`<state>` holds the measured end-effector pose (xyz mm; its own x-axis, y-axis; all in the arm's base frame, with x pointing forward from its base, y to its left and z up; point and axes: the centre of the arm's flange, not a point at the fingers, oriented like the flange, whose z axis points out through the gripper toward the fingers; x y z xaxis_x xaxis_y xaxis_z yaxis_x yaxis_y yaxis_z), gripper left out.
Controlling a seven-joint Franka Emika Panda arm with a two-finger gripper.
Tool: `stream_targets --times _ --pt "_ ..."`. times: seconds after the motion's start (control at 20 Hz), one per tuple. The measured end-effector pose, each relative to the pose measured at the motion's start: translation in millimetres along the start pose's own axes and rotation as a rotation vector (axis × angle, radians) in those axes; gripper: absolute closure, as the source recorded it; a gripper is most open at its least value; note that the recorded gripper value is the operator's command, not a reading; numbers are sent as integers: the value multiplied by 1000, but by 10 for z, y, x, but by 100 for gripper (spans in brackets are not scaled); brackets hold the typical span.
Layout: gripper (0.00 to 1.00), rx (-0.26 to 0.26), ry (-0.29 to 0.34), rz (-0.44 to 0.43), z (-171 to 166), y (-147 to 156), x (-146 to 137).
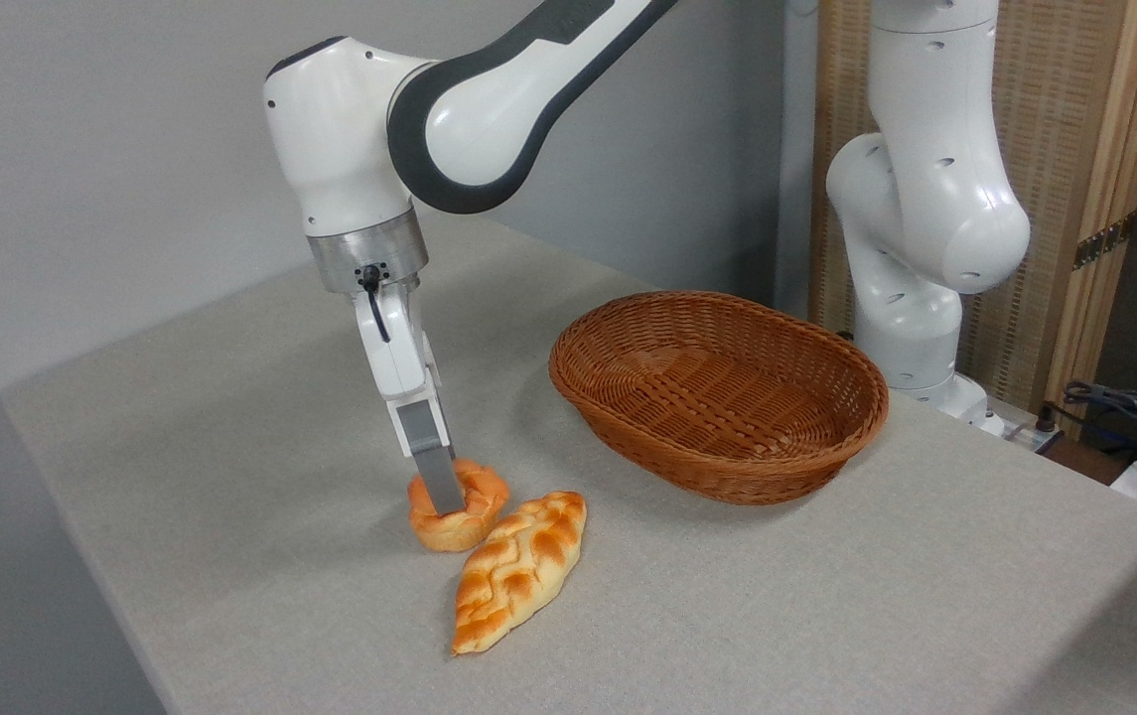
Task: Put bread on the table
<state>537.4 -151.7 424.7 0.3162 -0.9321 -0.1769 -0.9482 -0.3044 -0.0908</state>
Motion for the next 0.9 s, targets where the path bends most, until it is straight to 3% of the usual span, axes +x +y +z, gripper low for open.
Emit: stream_targets --times 0.2,0.4,0.7,0.9 --pt "0 -5 11 -3 -18 15 30" --pt "0 -49 85 -55 -96 19 83" --pt "0 10 170 -349 -673 -212 46" --pt "0 -5 162 -450 -989 -416 -256"
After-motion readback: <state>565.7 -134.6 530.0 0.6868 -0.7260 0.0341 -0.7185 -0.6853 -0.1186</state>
